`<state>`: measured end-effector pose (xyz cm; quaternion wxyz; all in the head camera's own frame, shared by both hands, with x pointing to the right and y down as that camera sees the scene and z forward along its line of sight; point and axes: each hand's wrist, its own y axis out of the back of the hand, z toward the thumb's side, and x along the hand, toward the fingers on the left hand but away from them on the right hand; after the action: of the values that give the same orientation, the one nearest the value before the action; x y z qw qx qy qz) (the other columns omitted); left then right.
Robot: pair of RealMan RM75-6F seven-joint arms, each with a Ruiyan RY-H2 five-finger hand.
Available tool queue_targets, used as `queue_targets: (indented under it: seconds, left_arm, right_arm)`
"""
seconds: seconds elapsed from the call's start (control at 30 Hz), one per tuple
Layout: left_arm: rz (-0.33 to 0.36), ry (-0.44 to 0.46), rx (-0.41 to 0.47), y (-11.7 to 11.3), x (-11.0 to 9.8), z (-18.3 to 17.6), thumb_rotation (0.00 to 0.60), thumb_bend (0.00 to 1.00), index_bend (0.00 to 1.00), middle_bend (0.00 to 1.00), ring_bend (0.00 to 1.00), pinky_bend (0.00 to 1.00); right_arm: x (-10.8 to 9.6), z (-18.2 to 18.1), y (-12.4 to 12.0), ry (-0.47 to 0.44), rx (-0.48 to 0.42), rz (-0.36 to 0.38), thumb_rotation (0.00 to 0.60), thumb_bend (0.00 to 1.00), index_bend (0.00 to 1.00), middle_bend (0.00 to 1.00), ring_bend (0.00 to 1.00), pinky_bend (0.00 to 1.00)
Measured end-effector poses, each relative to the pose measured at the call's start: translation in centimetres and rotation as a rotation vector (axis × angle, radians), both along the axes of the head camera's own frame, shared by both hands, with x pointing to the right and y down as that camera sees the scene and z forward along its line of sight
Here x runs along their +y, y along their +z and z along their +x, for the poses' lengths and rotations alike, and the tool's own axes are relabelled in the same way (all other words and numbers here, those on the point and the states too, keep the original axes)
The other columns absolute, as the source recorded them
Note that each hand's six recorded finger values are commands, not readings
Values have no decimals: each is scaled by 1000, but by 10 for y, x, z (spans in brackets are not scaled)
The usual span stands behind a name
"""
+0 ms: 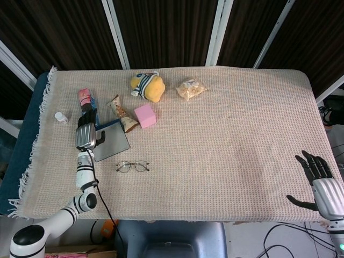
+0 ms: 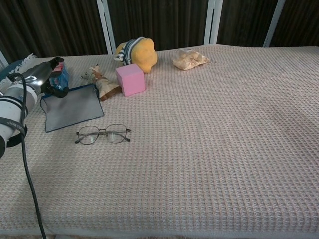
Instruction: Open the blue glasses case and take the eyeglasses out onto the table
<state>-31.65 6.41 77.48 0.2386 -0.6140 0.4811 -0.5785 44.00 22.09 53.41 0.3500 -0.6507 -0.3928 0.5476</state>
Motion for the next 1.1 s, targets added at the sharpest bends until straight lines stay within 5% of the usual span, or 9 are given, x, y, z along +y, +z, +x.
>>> queue_targets:
  seconds: [0.33,0.57,0.77,1.1]
  left_arm:
    - [4,92,108,-21,23,22,600,430,0,0,0,61]
    - [-49,257,187,-77,96,10,600,423,0,0,0,29]
    - [-60,312,142,-139,174,-44,600,396,0,0,0,0]
    - [21,401,35,-173,195,-86,600,396,0,0,0,0]
  right_arm:
    - [0,3,-3,9,-4,6,600,203,0,0,0,0]
    - [2,5,-4,13,18,8,600,203,0,0,0,0]
    - [7,1,-2,2,40,6,600,203,0,0,0,0]
    - [9,-7,11,-19,77,-31,600,203,0,0,0,0]
